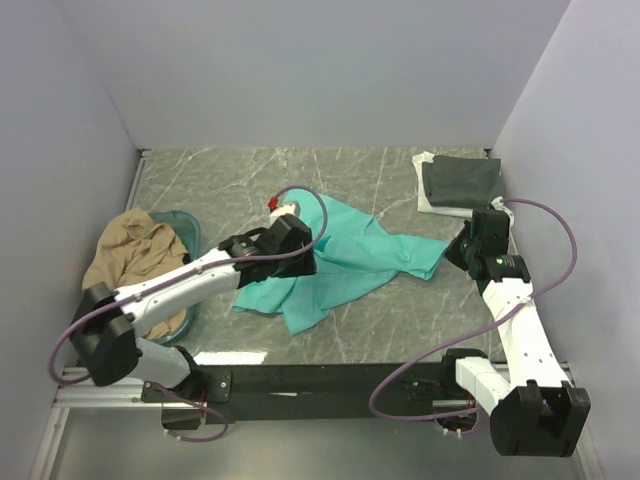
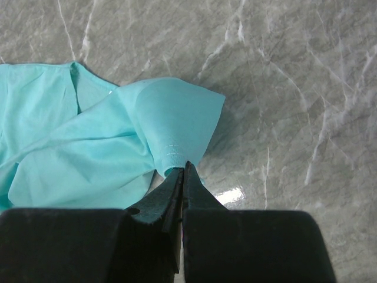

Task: Fold and stack the t-shirts
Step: Flatten the tshirt out

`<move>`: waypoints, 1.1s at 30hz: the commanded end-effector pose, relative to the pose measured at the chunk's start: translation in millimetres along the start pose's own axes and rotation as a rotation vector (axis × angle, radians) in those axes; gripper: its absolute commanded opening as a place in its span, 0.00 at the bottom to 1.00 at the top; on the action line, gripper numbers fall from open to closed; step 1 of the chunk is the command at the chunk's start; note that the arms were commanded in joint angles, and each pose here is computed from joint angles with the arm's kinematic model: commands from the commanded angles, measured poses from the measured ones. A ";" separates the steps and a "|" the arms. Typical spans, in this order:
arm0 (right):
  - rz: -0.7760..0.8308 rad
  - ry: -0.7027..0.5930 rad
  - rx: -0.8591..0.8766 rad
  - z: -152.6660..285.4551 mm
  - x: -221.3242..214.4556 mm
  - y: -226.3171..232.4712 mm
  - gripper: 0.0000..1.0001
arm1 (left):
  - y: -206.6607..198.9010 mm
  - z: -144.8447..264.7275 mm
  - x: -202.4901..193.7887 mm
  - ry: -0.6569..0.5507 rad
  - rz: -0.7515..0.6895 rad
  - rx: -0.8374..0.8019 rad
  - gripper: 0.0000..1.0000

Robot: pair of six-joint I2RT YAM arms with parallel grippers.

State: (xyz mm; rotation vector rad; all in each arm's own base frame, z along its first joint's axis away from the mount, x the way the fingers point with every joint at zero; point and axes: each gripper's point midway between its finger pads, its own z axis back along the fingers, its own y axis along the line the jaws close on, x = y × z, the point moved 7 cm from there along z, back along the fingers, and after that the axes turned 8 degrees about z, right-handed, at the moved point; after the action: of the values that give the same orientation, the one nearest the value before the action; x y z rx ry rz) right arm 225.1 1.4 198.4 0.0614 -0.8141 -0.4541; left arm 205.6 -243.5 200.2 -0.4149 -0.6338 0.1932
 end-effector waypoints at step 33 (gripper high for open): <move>0.005 -0.037 0.005 5.7 4.3 -0.5 0.00 | 101.0 -56.9 32.1 0.066 -0.025 0.394 0.61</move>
State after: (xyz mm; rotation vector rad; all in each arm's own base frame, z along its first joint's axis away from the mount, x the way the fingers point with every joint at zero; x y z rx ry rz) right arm 223.9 1.8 200.0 0.0662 -0.8206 -0.4521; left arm 247.8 -171.7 110.7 -0.0517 -0.4219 0.2831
